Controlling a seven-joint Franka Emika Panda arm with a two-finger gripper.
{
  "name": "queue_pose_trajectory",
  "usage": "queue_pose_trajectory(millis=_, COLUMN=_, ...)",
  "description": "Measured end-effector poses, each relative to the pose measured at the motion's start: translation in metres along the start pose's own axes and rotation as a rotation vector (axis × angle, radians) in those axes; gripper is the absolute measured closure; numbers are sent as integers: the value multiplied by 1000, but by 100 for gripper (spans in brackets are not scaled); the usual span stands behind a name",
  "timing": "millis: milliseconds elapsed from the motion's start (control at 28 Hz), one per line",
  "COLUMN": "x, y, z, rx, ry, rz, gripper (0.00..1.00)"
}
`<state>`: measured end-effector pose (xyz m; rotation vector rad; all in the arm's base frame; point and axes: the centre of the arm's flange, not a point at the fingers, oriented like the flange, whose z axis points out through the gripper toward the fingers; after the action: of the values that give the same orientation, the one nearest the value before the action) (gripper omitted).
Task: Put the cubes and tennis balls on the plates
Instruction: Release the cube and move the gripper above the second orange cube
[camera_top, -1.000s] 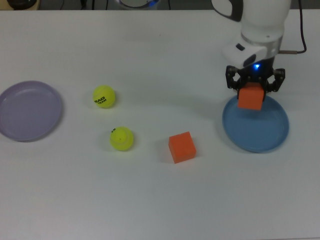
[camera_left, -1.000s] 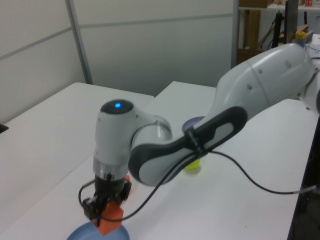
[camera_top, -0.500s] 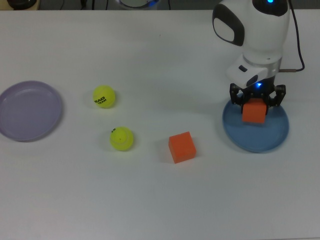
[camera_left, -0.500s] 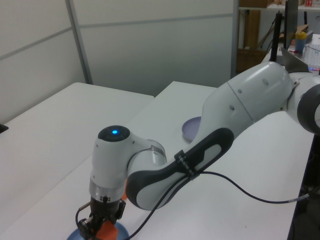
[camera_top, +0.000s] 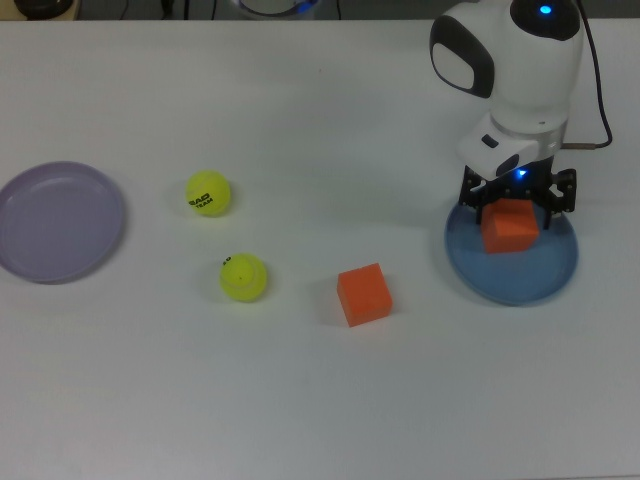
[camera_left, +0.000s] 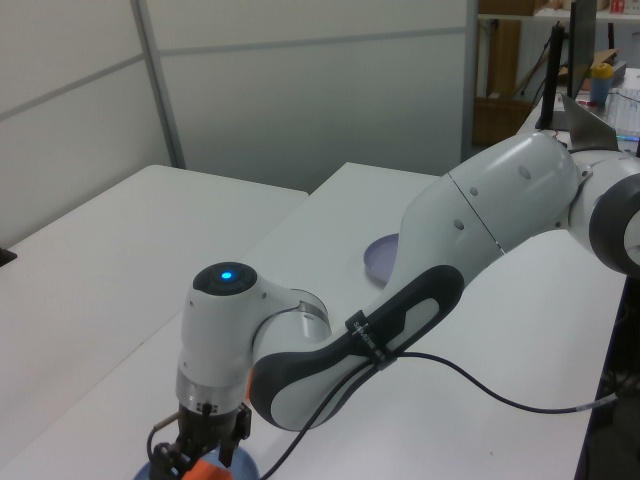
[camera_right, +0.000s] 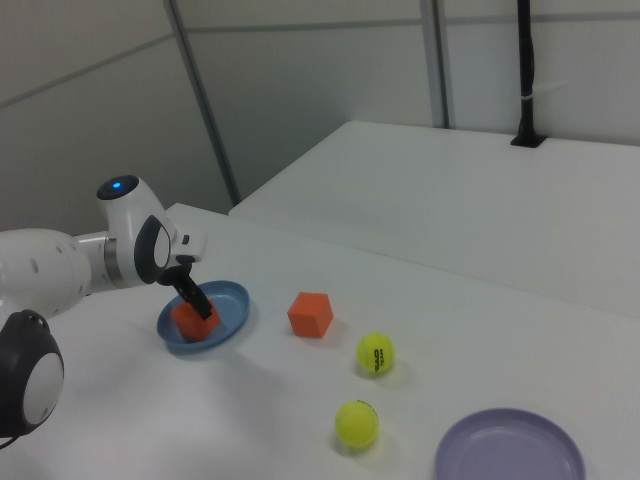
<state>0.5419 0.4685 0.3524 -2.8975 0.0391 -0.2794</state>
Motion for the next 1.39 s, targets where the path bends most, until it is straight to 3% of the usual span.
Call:
queue_pose_trajectory(millis=214, x=26, y=-1, z=-28, rx=27, ry=61, rz=40, gripper=0)
queue_pose_trajectory(millis=357, x=51, y=16, z=-49, rx=18, ry=116, rz=43, gripper=0)
queue_pose_trajectory(millis=571, x=80, y=49, z=-63, rx=-17, ry=155, rz=-77, gripper=0)
queue_pose_trajectory(millis=750, x=107, y=92, z=-65, rx=-72, ry=172, rz=-197, gripper=0)
queue_pose_trajectory(millis=1071, x=149, y=176, z=-71, rx=-55, ry=83, rz=-253, gripper=0)
queue_pose_trajectory(millis=1393, x=159, y=203, z=-74, rx=-44, ry=64, rz=-261, gripper=0)
